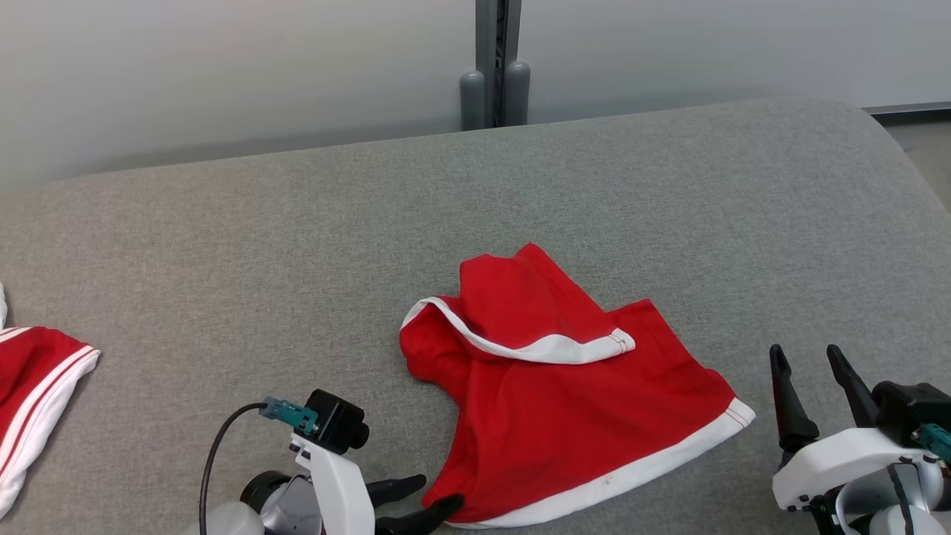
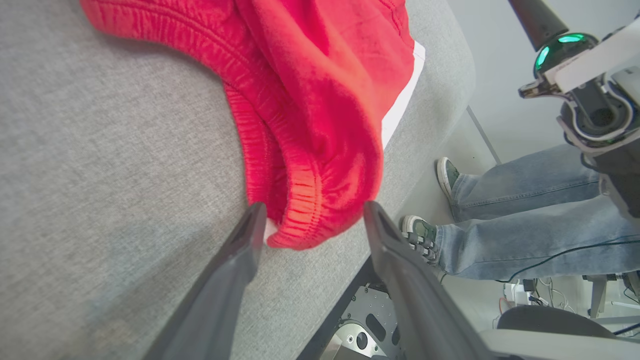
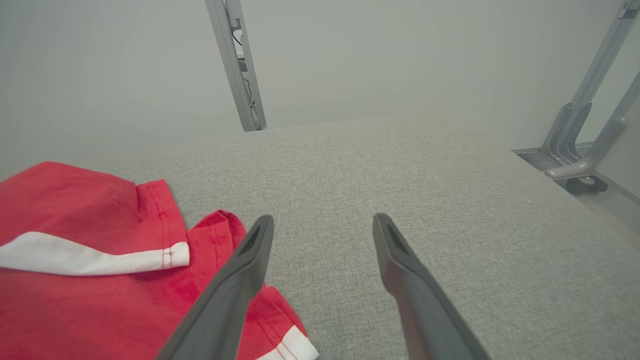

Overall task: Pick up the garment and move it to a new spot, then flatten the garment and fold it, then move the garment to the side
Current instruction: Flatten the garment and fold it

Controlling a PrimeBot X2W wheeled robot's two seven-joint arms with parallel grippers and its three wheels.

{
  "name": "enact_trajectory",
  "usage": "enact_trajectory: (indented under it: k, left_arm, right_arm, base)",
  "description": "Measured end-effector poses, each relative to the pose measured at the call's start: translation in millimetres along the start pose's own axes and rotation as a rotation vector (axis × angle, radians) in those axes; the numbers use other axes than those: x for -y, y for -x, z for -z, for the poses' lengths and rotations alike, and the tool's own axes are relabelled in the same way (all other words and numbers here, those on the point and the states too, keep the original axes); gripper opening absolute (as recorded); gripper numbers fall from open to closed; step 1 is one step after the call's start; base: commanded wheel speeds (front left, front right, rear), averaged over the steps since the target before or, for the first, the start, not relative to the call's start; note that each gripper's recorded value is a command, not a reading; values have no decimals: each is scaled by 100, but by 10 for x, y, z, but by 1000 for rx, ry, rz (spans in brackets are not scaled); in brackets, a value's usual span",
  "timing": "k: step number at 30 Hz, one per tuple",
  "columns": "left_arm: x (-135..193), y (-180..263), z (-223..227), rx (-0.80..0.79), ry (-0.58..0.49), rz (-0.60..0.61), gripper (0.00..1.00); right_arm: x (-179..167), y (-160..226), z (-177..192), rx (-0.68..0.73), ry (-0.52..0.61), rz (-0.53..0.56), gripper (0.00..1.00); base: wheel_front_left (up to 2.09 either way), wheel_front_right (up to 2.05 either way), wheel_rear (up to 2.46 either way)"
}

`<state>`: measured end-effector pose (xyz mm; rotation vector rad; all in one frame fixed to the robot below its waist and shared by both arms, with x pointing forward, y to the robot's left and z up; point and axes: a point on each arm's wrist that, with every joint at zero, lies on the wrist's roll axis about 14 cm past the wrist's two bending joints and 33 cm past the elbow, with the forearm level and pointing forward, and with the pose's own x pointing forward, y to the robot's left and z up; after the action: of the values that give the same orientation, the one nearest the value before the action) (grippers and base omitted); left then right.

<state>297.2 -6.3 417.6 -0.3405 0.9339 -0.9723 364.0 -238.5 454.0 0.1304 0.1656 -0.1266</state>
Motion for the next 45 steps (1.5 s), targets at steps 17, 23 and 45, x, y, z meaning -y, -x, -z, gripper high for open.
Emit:
enact_trajectory:
  k: [17, 23, 45]
  left_arm:
    - [63, -14, 103, -69, 29, 56, 0]
    - [89, 9, 84, -50, 18, 60, 0]
    - [-413, 322, -457, 247, 35, -103, 0]
  right_arm:
    - [-36, -33, 62, -19, 1, -10, 100]
    - [-65, -45, 63, -20, 0, -18, 100]
    - [-106, -27, 13, -4, -4, -31, 100]
  base:
    - [0, 0, 0]
    - [0, 0, 0]
    - [0, 0, 0]
